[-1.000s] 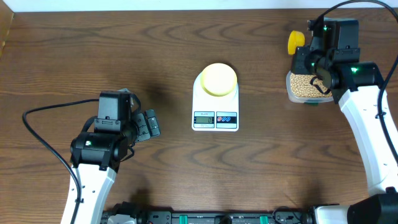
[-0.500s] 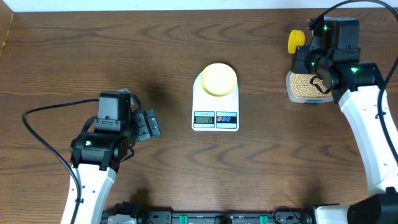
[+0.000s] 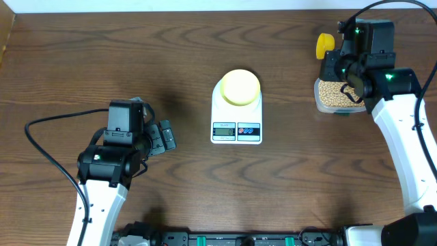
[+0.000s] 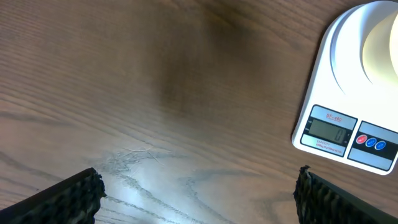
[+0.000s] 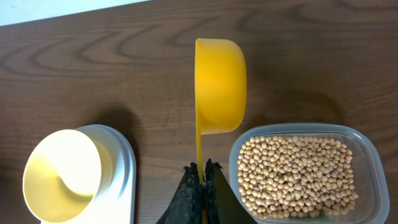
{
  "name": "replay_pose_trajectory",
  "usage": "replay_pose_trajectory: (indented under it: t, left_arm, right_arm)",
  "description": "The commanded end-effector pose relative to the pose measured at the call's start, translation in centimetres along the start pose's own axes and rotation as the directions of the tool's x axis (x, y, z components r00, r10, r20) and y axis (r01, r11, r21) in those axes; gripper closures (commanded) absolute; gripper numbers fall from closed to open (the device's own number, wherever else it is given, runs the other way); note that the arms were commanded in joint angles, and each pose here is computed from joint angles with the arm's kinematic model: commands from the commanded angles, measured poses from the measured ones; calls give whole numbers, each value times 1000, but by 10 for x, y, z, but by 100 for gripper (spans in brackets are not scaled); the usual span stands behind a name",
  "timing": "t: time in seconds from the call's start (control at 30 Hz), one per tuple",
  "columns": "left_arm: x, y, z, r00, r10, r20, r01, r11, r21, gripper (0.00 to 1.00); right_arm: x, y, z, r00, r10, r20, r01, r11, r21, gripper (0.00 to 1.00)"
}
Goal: Scoop item into bowl and weigh 50g on scale
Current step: 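Lower the yellow scoop toward the soybean tub with the right gripper, then dip the yellow scoop into the soybeans with the right gripper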
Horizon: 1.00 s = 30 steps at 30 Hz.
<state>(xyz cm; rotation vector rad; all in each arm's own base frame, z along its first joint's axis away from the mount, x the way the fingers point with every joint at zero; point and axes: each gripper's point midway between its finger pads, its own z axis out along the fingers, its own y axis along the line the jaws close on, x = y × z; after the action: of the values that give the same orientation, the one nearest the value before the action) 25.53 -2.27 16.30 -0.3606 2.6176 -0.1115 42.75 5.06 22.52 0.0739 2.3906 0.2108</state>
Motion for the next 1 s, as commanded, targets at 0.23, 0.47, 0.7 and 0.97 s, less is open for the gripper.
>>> replay_pose_trajectory:
  t: [0.23,0.47,0.7,0.97]
  left_arm:
    - [-1,5,1,1000,5,3,-4,1000,-24,0]
    - [-1,5,1,1000,5,3,-4,1000,-24,0]
    - [-1,5,1,1000,5,3,-4,1000,-24,0]
    - [-1,5,1,1000,5,3,-4,1000,-24,0]
  right_arm:
    - [20,-25,-15,995,72,-74,-66,994,82,99]
    - [15,-66,-30,992,114,-49,-105,983,149,99]
    - [40,-93,-23,974,168,-151,-134,969,208,99]
    - [77,-95,-1,926,215,-310,-152,965,215,99]
